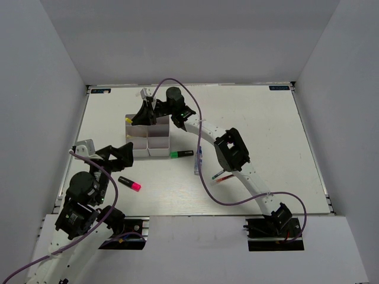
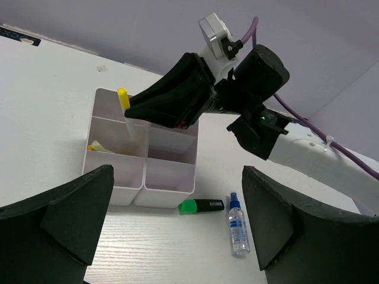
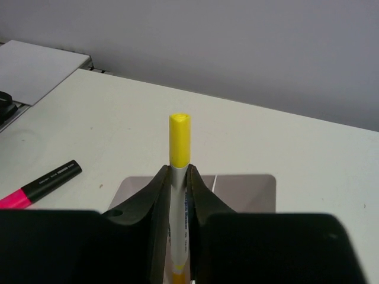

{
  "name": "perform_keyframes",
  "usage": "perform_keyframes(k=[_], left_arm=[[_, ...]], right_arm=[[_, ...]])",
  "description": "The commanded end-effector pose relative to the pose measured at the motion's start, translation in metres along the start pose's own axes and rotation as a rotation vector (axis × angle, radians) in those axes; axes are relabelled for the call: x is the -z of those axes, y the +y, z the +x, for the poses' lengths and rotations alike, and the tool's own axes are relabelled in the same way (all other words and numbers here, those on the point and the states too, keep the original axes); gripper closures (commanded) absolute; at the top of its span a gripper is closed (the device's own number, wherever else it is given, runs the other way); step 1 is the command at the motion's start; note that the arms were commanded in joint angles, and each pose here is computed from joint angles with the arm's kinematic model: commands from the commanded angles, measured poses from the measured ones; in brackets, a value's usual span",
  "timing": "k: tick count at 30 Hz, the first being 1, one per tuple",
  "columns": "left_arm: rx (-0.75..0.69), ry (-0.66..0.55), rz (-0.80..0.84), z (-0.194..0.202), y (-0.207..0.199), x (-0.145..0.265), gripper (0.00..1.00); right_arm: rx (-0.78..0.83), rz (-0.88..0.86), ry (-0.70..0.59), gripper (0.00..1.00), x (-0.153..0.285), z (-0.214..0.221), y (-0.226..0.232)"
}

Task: Sort the stationery into containers
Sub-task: Place the pen in the storage box, then pick up the stationery from the center of the board.

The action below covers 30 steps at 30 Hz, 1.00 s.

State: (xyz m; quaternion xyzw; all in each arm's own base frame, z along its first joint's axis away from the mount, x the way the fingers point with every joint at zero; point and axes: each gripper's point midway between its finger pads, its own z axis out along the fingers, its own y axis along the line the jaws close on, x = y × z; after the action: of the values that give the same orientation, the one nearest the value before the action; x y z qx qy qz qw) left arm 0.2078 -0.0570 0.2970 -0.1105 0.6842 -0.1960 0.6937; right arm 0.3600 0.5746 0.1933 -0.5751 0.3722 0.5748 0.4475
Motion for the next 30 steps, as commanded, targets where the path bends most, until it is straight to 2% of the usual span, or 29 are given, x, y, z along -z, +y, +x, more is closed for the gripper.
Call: perform_keyframes(k=[1, 3, 4, 9, 14, 15, 16, 17, 18, 19, 20, 21, 22, 23, 25, 26, 27, 28, 29, 30], left_arm=[[-0.002, -0.007, 0.022, -0.002, -0.004, 0.000, 0.02], [-0.006, 0.002, 0.018, 0.000, -0.003, -0.001, 0.02], [-0.009, 0.010, 0.015, 0.002, -0.003, -0.003, 0.02], [-0.001, 0.031, -0.005, 0.008, -0.001, -0.006, 0.02], [0.052, 0.055, -0.028, 0.012, 0.000, -0.007, 0.04], [0.062, 0.063, -0.032, 0.015, -0.001, -0.009, 0.04], [0.093, 0.072, -0.038, 0.017, -0.001, -0.008, 0.06], [0.099, 0.107, -0.058, 0.026, 0.001, -0.011, 0.08], [0.111, 0.129, -0.072, 0.032, 0.002, -0.013, 0.12], [0.124, 0.147, -0.084, 0.035, 0.002, -0.014, 0.13], [0.156, 0.184, -0.112, 0.045, 0.004, -0.016, 0.16], [0.167, 0.210, -0.131, 0.050, 0.004, -0.018, 0.20], [0.157, 0.270, -0.172, 0.067, 0.008, -0.025, 0.20], [0.160, 0.307, -0.201, 0.078, 0.010, -0.029, 0.23], [0.201, 0.386, -0.262, 0.097, 0.011, -0.032, 0.28], [0.191, 0.463, -0.331, 0.119, 0.017, -0.036, 0.29], [0.224, 0.511, -0.396, 0.129, 0.021, -0.033, 0.29], [0.218, 0.548, -0.444, 0.139, 0.024, -0.033, 0.29], [0.194, 0.616, -0.514, 0.159, 0.032, -0.033, 0.29], [0.206, 0.641, -0.557, 0.167, 0.035, -0.032, 0.29]], right_arm=[[0.096, 0.023, -0.030, 0.77, -0.006, -0.026, -0.007], [0.076, 0.023, -0.020, 0.59, -0.004, -0.024, -0.007], [0.077, 0.025, -0.020, 0.58, -0.004, -0.026, -0.007], [0.108, 0.010, -0.016, 0.56, 0.000, -0.044, -0.005], [0.143, 0.037, 0.002, 0.59, 0.015, -0.086, -0.007], [0.111, 0.091, 0.032, 0.59, 0.019, -0.086, -0.014], [0.139, 0.121, 0.054, 0.59, 0.026, -0.107, -0.013], [0.085, 0.176, 0.095, 0.56, 0.041, -0.104, -0.021], [0.078, 0.340, 0.133, 0.53, 0.055, -0.105, -0.045], [0.060, 0.381, 0.175, 0.49, 0.068, -0.110, -0.043], [0.049, 0.484, 0.216, 0.40, 0.097, -0.114, -0.052], [0.055, 0.549, 0.204, 0.32, 0.111, -0.143, -0.048], [0.042, 0.663, 0.232, 0.24, 0.131, -0.142, -0.057], [0.029, 0.735, 0.281, 0.19, 0.160, -0.147, -0.043], [-0.003, 0.838, 0.314, 0.19, 0.197, -0.149, -0.043], [-0.089, 0.858, 0.380, 0.24, 0.213, -0.112, -0.032], [-0.077, 0.914, 0.333, 0.46, 0.237, -0.151, -0.019], [-0.132, 0.937, 0.357, 0.60, 0.255, -0.128, -0.011], [-0.158, 0.942, 0.354, 0.73, 0.263, -0.127, 0.009], [-0.146, 0.974, 0.317, 0.87, 0.277, -0.147, 0.018]])
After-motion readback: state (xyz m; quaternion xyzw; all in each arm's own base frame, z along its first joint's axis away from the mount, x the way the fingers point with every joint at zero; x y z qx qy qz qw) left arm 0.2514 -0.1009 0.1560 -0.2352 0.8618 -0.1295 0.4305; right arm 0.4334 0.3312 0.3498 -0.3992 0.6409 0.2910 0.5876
